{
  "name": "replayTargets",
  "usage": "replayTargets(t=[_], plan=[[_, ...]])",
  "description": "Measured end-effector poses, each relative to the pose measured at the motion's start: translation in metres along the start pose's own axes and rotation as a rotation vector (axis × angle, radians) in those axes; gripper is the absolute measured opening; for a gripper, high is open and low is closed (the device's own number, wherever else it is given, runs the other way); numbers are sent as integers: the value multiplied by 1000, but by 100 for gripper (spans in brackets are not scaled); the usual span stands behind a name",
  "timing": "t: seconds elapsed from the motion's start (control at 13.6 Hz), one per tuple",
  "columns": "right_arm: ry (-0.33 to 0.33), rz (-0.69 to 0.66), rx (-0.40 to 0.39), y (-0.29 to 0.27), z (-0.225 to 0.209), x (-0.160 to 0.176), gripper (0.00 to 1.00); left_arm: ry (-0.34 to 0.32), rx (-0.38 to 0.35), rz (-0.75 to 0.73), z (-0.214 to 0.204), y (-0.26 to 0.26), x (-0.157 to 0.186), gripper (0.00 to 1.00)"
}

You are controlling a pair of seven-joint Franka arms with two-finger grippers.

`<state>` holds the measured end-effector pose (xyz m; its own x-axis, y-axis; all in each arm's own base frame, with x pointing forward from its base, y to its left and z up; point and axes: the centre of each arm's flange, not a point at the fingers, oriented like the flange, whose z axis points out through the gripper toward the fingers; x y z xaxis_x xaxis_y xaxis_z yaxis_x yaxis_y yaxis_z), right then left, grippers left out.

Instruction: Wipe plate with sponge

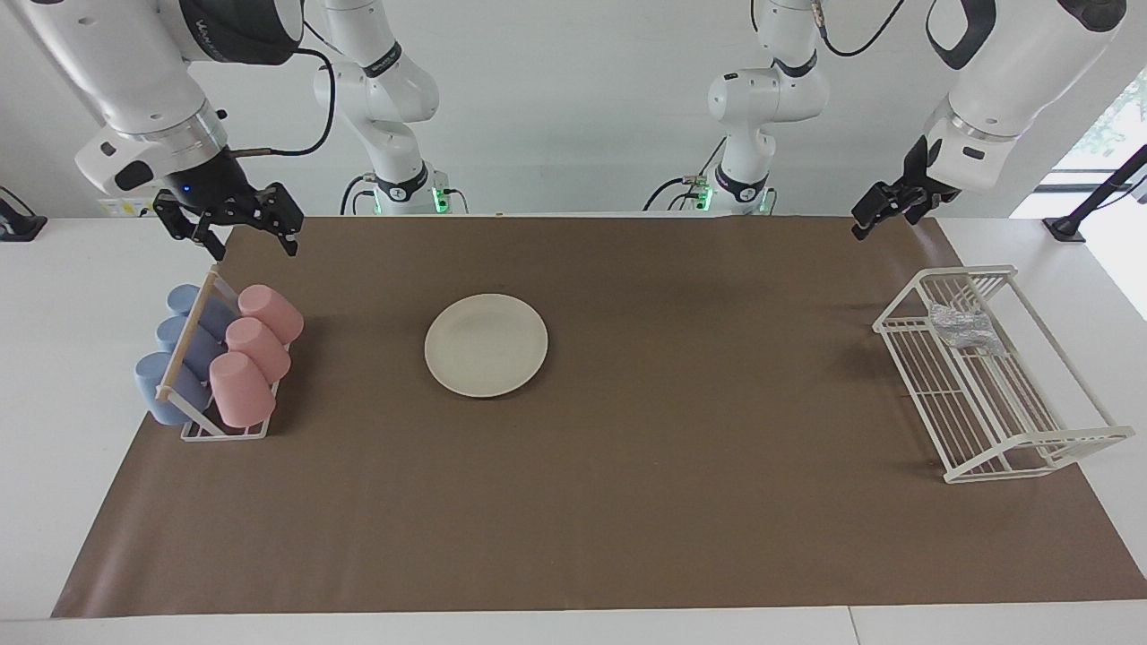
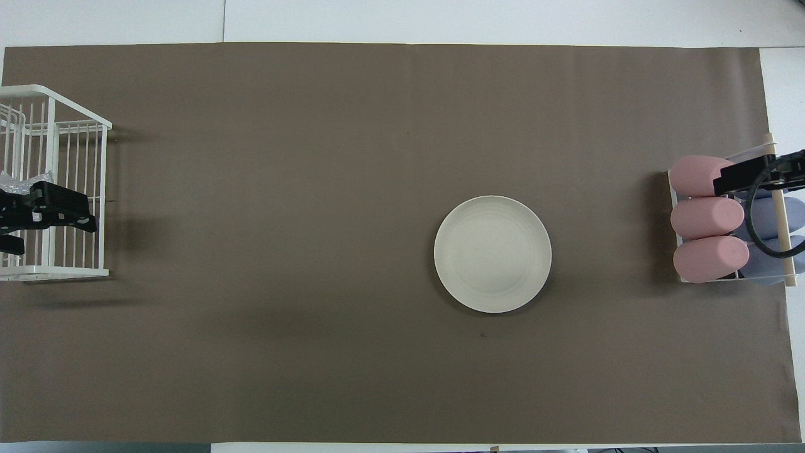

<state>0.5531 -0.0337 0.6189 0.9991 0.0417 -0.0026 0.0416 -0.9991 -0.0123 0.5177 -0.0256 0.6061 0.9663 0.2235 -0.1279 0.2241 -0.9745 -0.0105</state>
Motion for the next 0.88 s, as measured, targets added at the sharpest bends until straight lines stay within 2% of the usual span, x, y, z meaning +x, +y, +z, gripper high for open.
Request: replayTargets(t=[0.22, 0.44, 0.59, 0.88], plan=[[-8, -2, -26, 2, -1, -1, 100, -24, 6, 2, 9, 3, 7, 100], [-13, -16, -72, -1, -1, -1, 100, -26, 6, 5, -10, 6, 13, 100], [-13, -24, -73, -5, -1, 0, 100, -11, 1, 10, -23, 8, 15, 100], [-51, -20, -69, -6, 2, -5, 100, -18, -2, 51, -18, 10, 21, 100]])
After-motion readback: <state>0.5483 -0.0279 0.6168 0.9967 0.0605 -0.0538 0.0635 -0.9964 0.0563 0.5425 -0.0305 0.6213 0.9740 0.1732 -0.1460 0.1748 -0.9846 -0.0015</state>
